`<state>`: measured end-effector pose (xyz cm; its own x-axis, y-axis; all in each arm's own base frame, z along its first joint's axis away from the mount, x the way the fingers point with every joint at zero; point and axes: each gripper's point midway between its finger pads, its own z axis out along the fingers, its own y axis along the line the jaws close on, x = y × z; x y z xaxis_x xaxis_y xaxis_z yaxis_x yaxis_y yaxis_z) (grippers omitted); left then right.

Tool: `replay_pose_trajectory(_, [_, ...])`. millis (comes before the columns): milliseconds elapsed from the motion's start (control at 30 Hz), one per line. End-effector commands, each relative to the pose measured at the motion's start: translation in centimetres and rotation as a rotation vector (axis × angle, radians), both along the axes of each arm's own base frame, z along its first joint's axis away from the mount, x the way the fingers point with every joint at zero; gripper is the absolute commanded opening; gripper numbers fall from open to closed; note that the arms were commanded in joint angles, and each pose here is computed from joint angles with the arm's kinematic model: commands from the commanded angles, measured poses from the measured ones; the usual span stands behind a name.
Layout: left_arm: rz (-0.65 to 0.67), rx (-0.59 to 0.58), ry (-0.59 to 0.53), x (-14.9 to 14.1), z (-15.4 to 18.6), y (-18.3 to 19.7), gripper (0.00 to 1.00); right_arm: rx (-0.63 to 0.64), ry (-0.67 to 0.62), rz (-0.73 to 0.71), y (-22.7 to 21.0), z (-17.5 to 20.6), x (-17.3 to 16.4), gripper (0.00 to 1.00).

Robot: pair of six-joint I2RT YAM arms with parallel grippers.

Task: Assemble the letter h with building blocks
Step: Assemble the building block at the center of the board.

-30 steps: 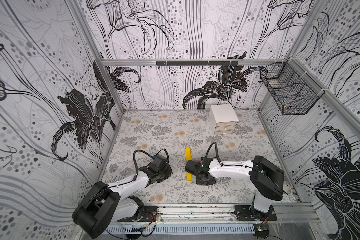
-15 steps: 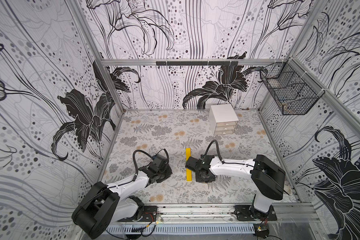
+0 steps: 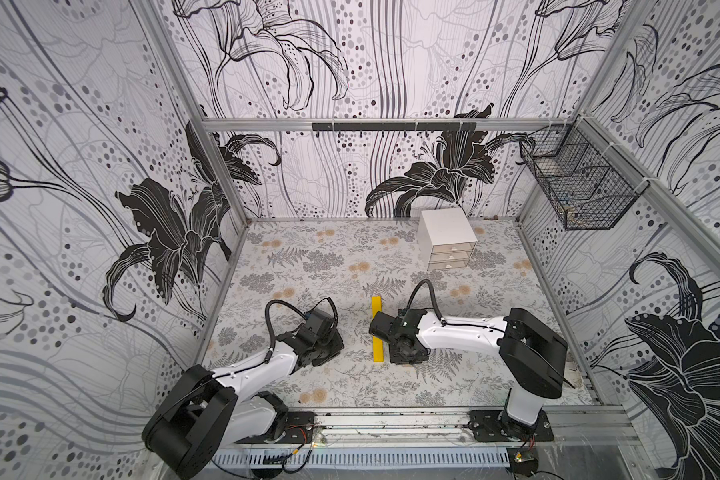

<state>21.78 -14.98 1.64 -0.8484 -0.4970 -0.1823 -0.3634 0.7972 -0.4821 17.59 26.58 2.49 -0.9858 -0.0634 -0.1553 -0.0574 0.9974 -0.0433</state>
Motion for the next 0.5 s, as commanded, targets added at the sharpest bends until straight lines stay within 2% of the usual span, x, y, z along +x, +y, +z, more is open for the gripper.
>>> replay_pose_trajectory(0, [0.003, 0.012, -0.022, 0.5, 0.53, -0.08, 0.06, -0.036, 0.022, -0.006, -0.67, -0.31, 0.03, 0.16])
replay_pose_trajectory(467, [0.004, 0.017, -0.015, 0.26, 0.21, 0.11, 0.06, -0.041, 0.03, -0.015, -0.84, -0.64, 0.63, 0.18])
